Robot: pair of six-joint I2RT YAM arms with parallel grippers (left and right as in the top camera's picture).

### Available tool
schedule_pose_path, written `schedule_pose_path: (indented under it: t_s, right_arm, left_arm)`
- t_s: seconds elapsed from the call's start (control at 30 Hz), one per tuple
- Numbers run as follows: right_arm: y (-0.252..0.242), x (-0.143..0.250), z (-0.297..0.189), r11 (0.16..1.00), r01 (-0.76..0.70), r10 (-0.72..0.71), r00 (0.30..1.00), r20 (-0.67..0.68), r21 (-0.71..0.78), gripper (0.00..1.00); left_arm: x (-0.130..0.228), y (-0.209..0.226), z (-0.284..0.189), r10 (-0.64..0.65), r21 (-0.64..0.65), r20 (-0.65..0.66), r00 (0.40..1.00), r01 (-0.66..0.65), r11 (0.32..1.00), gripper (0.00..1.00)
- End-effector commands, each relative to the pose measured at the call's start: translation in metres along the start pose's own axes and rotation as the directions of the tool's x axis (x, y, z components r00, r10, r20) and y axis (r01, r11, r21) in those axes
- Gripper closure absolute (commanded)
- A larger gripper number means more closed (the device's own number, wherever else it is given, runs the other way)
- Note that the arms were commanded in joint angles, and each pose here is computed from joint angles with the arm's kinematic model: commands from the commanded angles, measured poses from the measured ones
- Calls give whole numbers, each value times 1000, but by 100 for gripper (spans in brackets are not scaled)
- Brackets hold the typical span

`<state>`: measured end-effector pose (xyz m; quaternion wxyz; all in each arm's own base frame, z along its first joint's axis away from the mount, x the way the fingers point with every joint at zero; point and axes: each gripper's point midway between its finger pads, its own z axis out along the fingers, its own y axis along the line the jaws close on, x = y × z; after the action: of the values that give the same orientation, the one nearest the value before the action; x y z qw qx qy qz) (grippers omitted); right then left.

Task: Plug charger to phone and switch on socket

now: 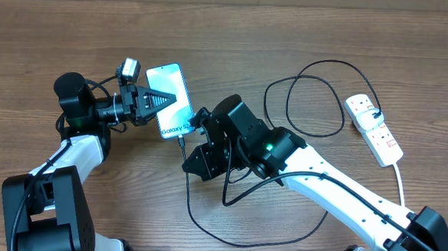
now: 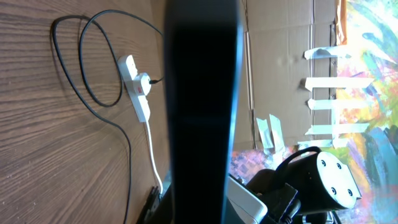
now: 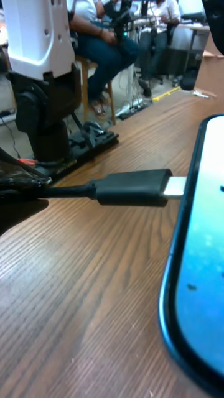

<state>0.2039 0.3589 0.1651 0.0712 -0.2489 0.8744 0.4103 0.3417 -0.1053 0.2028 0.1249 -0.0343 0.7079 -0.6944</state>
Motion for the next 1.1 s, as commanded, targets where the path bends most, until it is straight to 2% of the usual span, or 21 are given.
schedule_pose_path:
  t_s: [0.0,0.23,0.4,0.93,1.07]
  right_arm:
    - [-16,-14,-6,997,25,-29,998,57,75,96]
    - [-24,-25,-15,997,7,-13,996,89,74,96]
    - [-7,-33,-21,999,33,-30,994,101,-31,96]
    - [-1,-49,-22,998,54,-48,985,167,-33,96]
    - [-4,-46,-29,999,32,-32,987,160,3,88]
  left_arm:
    - [2,-8,2,53,13,-38,998,-53,999,96]
    - [2,-8,2,108,15,-38,993,-107,994,96]
    - [2,-8,2,128,16,-37,991,-128,992,96]
    - [1,-8,4,131,11,-28,991,-131,991,96]
    - [0,-8,4,165,11,-26,986,-165,986,96]
